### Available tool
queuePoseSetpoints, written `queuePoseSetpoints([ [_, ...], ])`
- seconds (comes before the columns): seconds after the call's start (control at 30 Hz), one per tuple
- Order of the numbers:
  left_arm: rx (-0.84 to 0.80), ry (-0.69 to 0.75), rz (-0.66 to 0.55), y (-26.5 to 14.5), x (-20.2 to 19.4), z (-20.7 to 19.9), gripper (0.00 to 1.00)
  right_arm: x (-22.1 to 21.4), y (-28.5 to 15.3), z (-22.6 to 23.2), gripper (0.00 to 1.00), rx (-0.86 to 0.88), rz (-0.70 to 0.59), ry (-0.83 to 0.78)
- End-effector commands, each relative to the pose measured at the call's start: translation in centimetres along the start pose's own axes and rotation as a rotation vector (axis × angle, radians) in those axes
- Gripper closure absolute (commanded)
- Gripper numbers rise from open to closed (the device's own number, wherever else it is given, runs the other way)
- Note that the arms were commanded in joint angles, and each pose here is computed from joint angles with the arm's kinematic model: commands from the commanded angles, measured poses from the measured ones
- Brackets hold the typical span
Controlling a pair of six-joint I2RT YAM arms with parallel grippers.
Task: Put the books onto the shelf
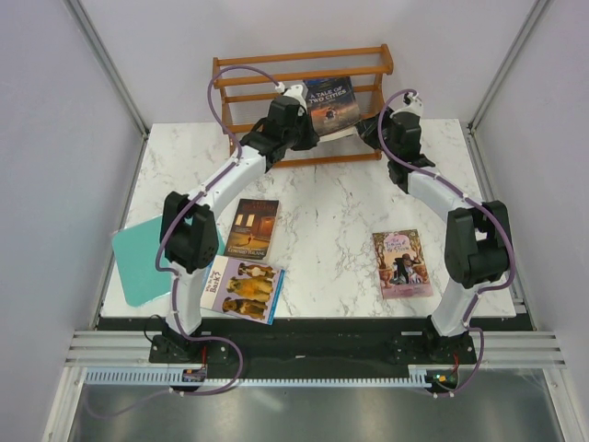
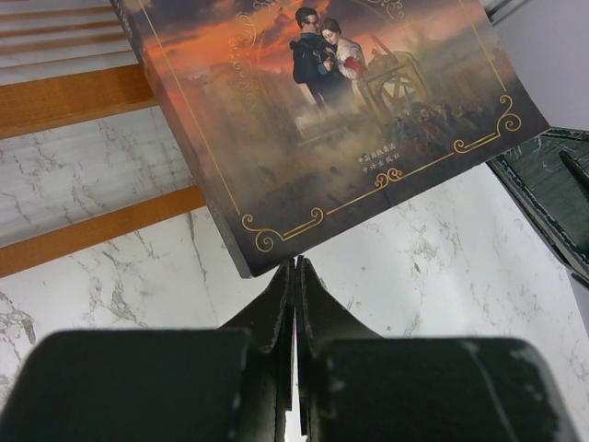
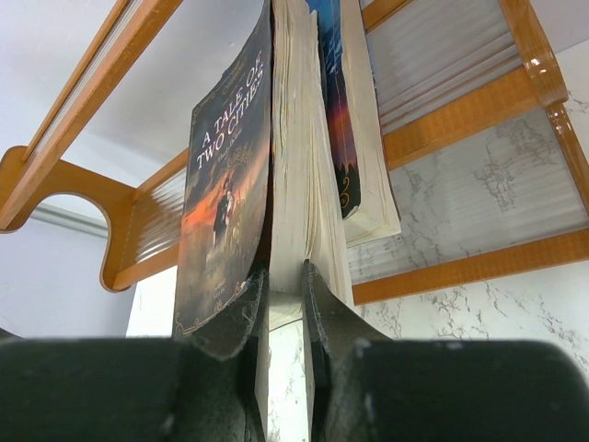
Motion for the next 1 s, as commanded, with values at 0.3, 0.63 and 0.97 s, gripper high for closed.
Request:
queuePoseSetpoints([
  [0.3,0.041,0.069,-0.057,1.7,1.4,-0.2,0.98,2.0,0.4,0.5,0.93,0.023,-0.051,0.006],
  [0.63,0.046,0.088,-0.096,1.7,2.6,-0.6,0.98,1.4,2.1,0.0,0.92,0.033,-0.021,0.017],
  [0.97,0.123,0.127,-0.154,-3.2,2.9,0.6,0.98,1.9,3.2,0.2,0.93,0.036,-0.041,0.037],
])
Point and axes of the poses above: each gripper's point midway between its finger pads, its own y axis out along the fingers, its own z axis along the line the jaws close on, x = y × z, the point moved 7 cm from there along -y, back along the fingers, and after that the axes turned 12 degrees about -y, right-handed, at the moved point
